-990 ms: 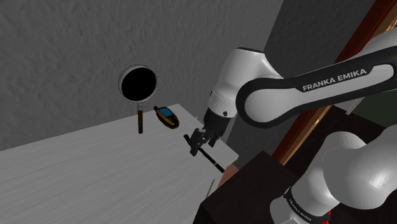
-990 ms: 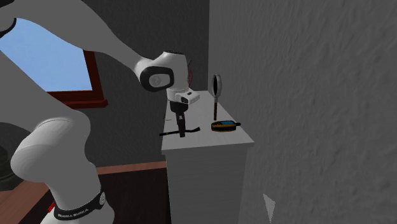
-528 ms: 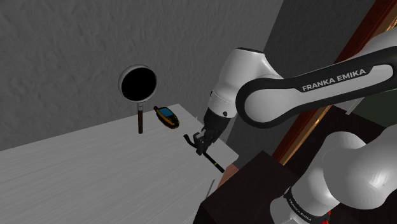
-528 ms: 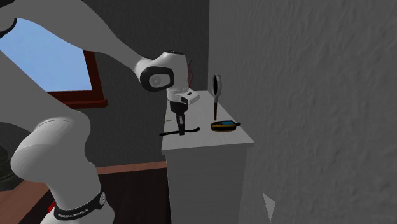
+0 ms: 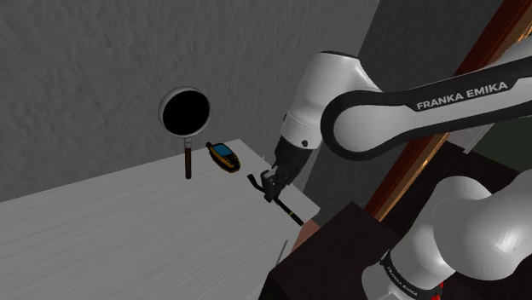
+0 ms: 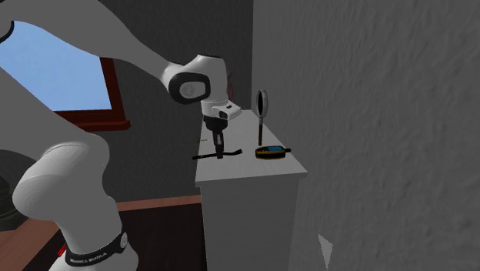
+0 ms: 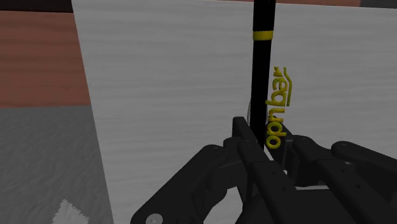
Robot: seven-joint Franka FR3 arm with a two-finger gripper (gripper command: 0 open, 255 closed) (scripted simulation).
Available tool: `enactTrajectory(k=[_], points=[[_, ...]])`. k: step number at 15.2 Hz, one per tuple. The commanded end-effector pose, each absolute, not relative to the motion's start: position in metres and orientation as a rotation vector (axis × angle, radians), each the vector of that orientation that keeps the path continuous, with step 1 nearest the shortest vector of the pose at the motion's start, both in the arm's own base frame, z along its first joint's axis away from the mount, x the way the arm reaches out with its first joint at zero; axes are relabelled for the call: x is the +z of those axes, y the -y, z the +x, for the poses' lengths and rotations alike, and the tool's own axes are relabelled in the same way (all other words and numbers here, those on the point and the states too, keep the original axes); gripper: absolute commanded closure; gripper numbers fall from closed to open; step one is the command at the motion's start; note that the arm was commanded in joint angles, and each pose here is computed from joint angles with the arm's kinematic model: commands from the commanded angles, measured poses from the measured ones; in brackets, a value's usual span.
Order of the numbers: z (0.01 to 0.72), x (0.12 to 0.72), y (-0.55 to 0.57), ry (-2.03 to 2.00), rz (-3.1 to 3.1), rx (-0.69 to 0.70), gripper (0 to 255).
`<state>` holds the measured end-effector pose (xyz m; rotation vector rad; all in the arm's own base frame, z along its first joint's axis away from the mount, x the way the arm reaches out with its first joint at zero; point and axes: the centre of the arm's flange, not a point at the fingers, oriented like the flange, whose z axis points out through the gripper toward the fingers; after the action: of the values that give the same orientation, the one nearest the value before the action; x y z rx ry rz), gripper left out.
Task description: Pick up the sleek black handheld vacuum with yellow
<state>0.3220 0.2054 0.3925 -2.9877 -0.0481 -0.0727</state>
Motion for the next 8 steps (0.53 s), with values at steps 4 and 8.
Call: enactTrajectory(k=[4,8], points=[[0.321,0.419,-0.206,0.048,-2.988,-0.072,255],[0.321,0.44,-0.206,0.048,-2.988,-0.072,255]])
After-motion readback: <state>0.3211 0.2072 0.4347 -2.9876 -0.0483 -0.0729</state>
